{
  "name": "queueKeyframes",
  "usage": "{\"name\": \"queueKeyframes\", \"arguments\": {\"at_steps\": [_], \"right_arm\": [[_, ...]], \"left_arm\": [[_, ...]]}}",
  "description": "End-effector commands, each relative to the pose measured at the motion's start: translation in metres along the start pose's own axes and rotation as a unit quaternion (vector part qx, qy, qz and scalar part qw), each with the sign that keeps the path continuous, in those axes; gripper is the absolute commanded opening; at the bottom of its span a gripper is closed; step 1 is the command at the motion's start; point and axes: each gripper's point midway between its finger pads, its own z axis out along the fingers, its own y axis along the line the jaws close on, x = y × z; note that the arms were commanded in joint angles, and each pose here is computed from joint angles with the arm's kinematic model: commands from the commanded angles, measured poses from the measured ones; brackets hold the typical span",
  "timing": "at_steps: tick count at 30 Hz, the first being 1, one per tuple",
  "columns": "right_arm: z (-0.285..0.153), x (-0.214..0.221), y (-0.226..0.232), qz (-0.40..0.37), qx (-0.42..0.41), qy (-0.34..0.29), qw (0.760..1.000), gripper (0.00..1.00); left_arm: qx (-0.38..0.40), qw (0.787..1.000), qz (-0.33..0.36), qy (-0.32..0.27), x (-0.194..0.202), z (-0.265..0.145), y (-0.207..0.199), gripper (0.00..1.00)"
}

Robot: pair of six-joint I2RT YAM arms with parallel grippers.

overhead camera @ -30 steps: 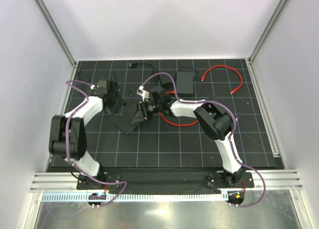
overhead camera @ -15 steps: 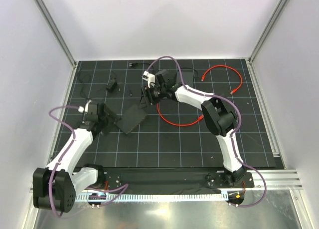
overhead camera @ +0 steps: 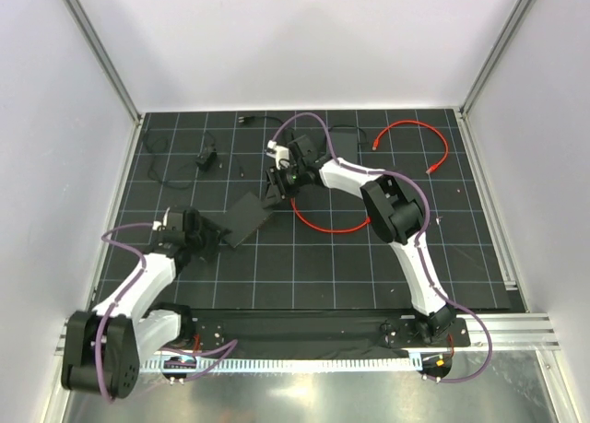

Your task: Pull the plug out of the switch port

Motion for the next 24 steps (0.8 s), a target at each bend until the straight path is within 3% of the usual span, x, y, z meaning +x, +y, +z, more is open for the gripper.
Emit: {"name": "queueKeyframes", "arguments": {"at_steps": [1,6,15,24], "right_arm": [[-0.003,-0.010,0.008,-0.006,-0.013,-0.011,1.000,0.48],[-0.002,-0.002,0.007,0.003,-0.017,-0.006,1.000,0.43],[-0.002,0.008,0.021,0.027,-0.059,-0.004,0.998,0.33],[0.010,0.027,0.054,0.021,-0.097,0.016,0.995,0.23]], "left_arm": [[0.044,0.999,-0.018,0.009,-0.001,0.011,-0.024,0.57],[0.044,0.999,-0.029,0.016,0.002,0.022,-0.021,0.51],[-0.006,1.000,0.000,-0.011,-0.013,0.034,-0.011,0.51],[-0.048,0.996,0.032,-0.069,-0.059,0.032,-0.017,0.49]]}}
